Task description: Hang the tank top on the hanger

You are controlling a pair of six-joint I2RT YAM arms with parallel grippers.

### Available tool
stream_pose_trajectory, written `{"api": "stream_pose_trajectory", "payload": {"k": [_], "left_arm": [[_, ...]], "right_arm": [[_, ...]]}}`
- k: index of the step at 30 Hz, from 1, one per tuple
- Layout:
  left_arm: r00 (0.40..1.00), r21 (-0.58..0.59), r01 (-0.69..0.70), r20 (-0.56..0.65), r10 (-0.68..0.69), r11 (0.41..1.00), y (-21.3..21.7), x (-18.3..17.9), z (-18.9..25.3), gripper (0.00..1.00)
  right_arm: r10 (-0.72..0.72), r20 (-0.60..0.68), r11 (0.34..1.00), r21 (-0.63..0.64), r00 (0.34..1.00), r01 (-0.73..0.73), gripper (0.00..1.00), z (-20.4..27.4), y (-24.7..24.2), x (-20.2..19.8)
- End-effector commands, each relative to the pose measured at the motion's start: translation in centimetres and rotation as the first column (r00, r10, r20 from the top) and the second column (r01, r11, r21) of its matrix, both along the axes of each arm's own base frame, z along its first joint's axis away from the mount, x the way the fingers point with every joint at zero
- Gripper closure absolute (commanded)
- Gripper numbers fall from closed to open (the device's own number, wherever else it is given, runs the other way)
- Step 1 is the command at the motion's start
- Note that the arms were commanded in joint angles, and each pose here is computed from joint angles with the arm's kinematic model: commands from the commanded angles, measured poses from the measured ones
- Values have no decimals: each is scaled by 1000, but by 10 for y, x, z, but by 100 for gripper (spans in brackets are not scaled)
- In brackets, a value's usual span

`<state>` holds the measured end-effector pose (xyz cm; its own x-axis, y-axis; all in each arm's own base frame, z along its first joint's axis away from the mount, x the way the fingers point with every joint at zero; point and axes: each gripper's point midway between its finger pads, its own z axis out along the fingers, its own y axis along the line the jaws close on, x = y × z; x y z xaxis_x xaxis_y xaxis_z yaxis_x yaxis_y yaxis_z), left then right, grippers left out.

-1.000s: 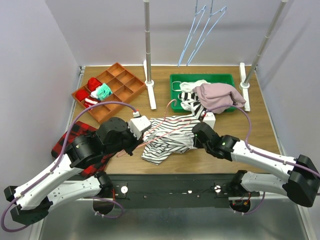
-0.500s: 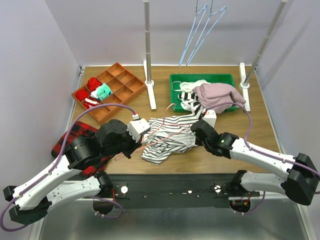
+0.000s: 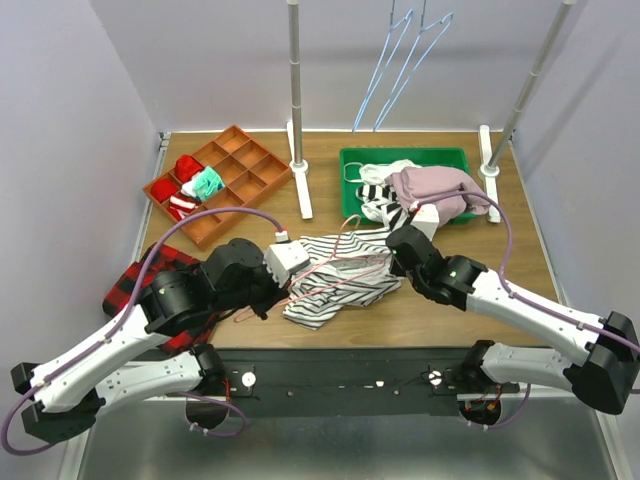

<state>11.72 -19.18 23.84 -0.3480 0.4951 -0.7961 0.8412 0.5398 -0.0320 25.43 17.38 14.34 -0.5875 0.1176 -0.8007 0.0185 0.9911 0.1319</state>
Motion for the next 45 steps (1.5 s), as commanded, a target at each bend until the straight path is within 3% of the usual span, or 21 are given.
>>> {"api": "stream_pose_trajectory", "payload": {"k": [1, 5, 12, 25, 33, 42, 45], "left_arm": [[1000, 7, 24, -9, -24, 1000, -16, 6, -1, 100], [999, 11, 21, -34, -20, 1000, -39, 17, -15, 100], [1000, -143, -6, 18, 8, 990, -71, 35, -8, 100], [999, -194, 38, -6, -40, 980, -48, 6, 0, 100], [991, -247, 106, -57, -124, 963, -84, 6, -6, 100], [999, -371, -11, 27, 23, 928, -113, 49, -15, 100], [995, -351, -55, 58, 81, 935, -112, 63, -30, 100]], "right_arm": [[23, 41, 998, 57, 999, -25, 98, 29, 8, 4], [52, 70, 993, 100, 996, -59, 99, 48, 15, 4], [86, 108, 985, 142, 990, -101, 99, 70, 22, 4], [-2, 75, 998, 55, 997, -2, 99, 57, -2, 3], [-2, 101, 996, 86, 995, -7, 99, 72, -2, 2], [7, 104, 993, 117, 995, -19, 99, 79, -1, -1], [-3, 115, 992, 128, 993, -12, 99, 85, -4, -3]]}}
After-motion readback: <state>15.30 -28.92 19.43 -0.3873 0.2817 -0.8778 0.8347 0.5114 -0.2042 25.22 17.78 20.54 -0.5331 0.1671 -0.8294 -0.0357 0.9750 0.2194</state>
